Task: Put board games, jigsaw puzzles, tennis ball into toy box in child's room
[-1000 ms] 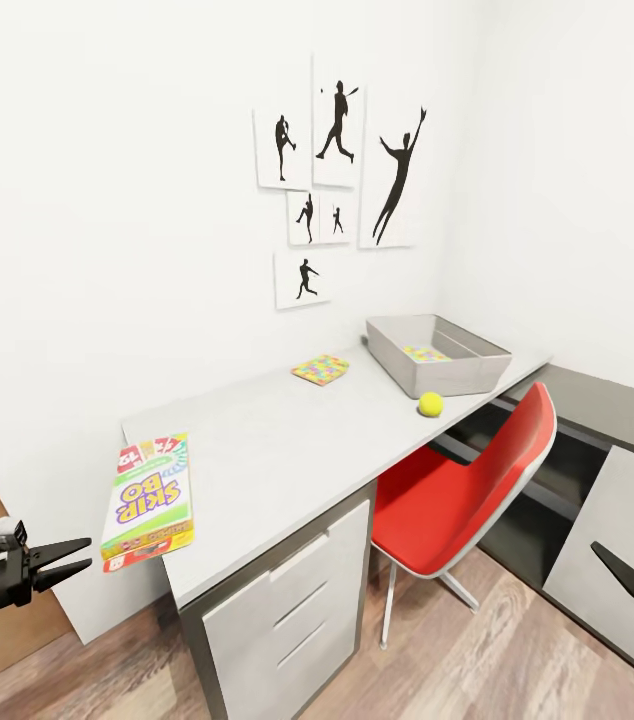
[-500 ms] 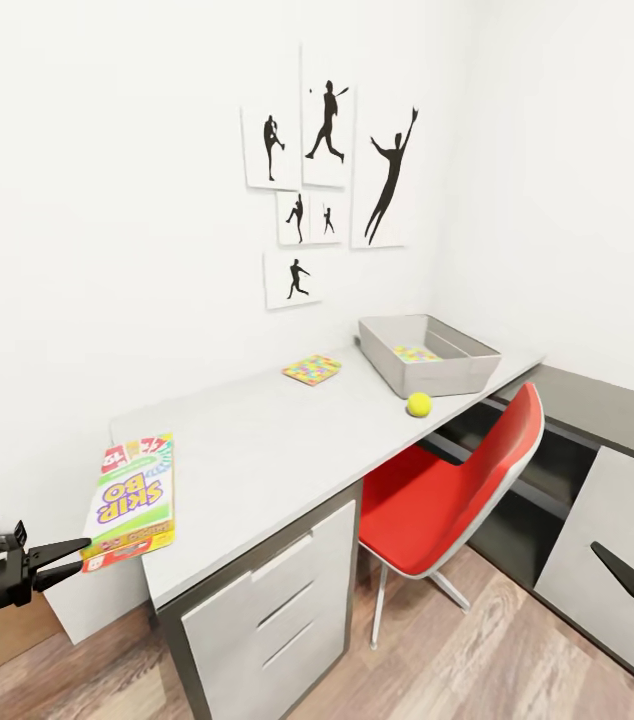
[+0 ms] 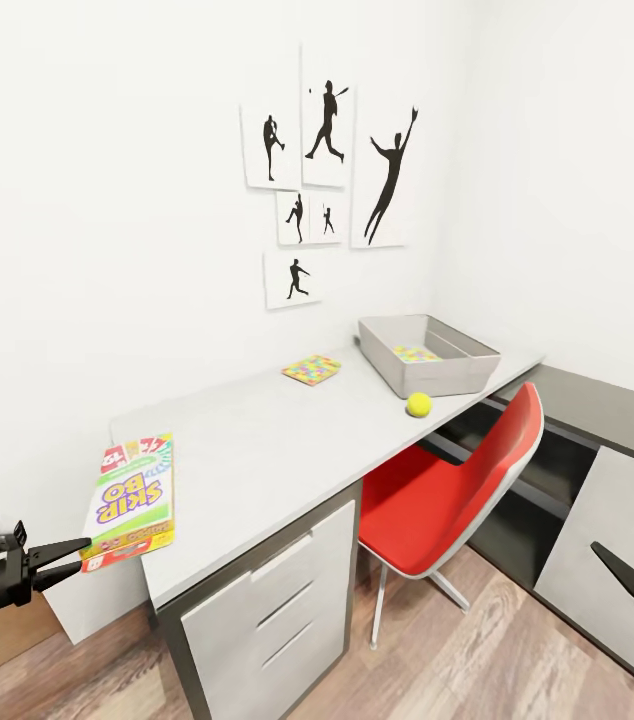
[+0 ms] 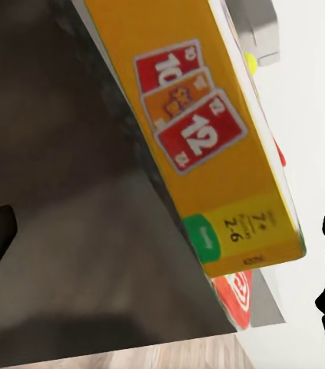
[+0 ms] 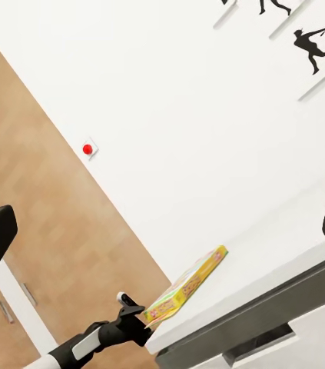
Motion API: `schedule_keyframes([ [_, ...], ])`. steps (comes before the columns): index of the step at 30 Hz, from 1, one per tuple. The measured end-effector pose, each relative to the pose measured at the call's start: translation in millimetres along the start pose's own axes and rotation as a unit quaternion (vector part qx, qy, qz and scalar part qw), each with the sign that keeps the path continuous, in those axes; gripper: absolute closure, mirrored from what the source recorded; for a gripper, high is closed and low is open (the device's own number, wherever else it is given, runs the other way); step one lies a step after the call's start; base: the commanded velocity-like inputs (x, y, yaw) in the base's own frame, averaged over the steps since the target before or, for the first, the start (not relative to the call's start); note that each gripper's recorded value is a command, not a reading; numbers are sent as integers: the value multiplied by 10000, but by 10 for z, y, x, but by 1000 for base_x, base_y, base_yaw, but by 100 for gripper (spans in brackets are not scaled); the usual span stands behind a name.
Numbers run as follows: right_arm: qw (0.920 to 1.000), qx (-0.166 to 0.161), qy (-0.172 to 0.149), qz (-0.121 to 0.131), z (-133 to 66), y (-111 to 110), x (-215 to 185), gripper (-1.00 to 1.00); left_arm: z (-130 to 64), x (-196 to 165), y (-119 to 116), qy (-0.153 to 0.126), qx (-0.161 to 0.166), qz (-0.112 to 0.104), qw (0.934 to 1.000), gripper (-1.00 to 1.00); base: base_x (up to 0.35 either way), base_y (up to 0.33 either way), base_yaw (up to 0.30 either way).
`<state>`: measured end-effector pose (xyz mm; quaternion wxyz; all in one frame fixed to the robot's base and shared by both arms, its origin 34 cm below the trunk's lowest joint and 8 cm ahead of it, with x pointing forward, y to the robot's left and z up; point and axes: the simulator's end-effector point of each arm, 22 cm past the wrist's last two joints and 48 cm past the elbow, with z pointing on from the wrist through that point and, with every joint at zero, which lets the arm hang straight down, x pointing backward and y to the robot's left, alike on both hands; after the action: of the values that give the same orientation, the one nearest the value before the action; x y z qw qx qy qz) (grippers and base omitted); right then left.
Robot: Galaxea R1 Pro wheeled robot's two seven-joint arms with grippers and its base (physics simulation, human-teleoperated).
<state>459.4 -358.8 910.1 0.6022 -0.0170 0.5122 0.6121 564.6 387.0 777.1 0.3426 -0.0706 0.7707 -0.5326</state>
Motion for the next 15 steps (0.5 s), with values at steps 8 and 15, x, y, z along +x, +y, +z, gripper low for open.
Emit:
schedule_keyframes([
  [8,10000,1,4,-1,-1,1,-1,-100,1,2,-1,3,0,0,10000,-100,31,0,0],
  [15,10000,0,6,-2,0,1,-1,-100,1,1,-1,1,1,0,10000,-100,60,0,0],
])
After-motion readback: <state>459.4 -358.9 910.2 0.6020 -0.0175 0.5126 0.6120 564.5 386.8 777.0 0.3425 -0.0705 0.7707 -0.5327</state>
